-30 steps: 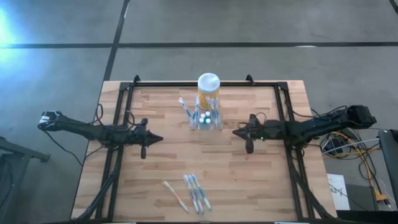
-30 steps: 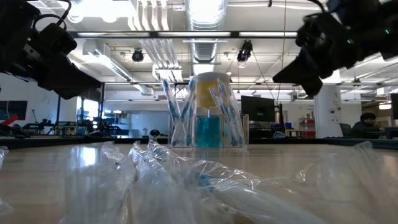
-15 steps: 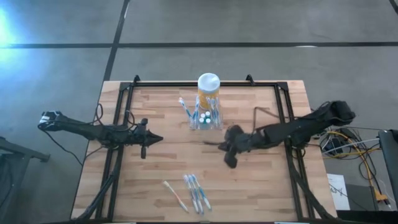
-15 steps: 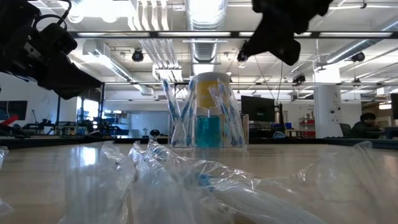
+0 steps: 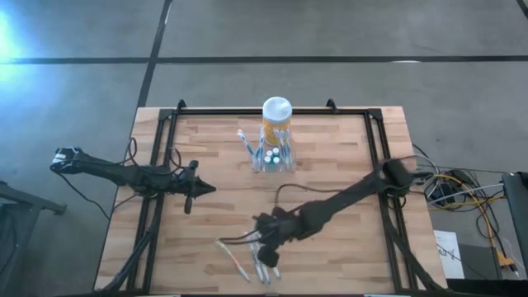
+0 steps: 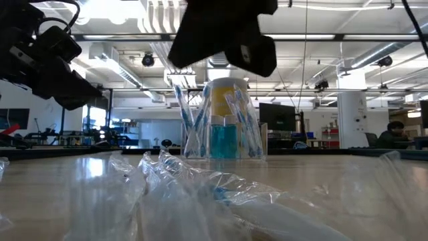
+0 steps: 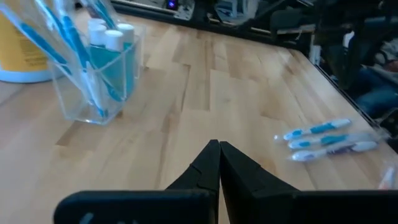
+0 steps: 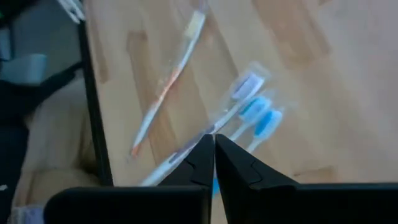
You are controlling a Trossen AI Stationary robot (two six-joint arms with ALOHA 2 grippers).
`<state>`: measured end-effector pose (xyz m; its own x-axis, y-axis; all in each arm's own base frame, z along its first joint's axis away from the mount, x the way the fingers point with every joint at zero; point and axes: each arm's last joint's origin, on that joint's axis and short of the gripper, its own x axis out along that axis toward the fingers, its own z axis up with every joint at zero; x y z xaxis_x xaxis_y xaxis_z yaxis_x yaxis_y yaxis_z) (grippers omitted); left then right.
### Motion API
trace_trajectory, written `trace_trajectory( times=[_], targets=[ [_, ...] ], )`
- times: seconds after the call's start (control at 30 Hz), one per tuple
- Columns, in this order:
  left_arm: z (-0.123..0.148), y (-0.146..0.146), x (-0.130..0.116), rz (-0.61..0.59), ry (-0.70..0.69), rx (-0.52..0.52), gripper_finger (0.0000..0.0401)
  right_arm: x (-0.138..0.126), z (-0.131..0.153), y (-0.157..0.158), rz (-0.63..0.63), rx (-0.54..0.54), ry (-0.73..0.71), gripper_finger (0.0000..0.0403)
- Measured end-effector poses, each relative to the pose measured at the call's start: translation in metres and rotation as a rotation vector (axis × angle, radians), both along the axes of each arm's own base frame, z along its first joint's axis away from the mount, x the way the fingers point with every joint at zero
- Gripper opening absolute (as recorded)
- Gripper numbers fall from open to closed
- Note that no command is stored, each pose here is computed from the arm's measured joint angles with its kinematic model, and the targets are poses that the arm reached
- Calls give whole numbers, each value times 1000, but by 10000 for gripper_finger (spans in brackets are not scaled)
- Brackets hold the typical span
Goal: Pick & Place toothbrushing station
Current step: Put the blue toothbrush into the transparent organizer
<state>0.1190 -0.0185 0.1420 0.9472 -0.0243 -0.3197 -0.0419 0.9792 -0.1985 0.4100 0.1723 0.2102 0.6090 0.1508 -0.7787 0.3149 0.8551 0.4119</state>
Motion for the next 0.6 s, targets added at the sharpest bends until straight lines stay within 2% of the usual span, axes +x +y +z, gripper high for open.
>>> trace_trajectory(
  times=[0.13,0.27,0.43,0.6],
  targets=[
    [0,-1,0,-31,6,-8,12,17,-15,8,-99,-3,186,54],
    [-1,-1,0,-41,15,-10,10,28,-29,17,-145,-13,349,112],
    [-3,-2,-1,-67,39,9,13,45,-40,35,-109,39,382,177],
    [-5,-2,-2,-69,55,13,14,51,-48,45,-147,31,459,207]
  ],
)
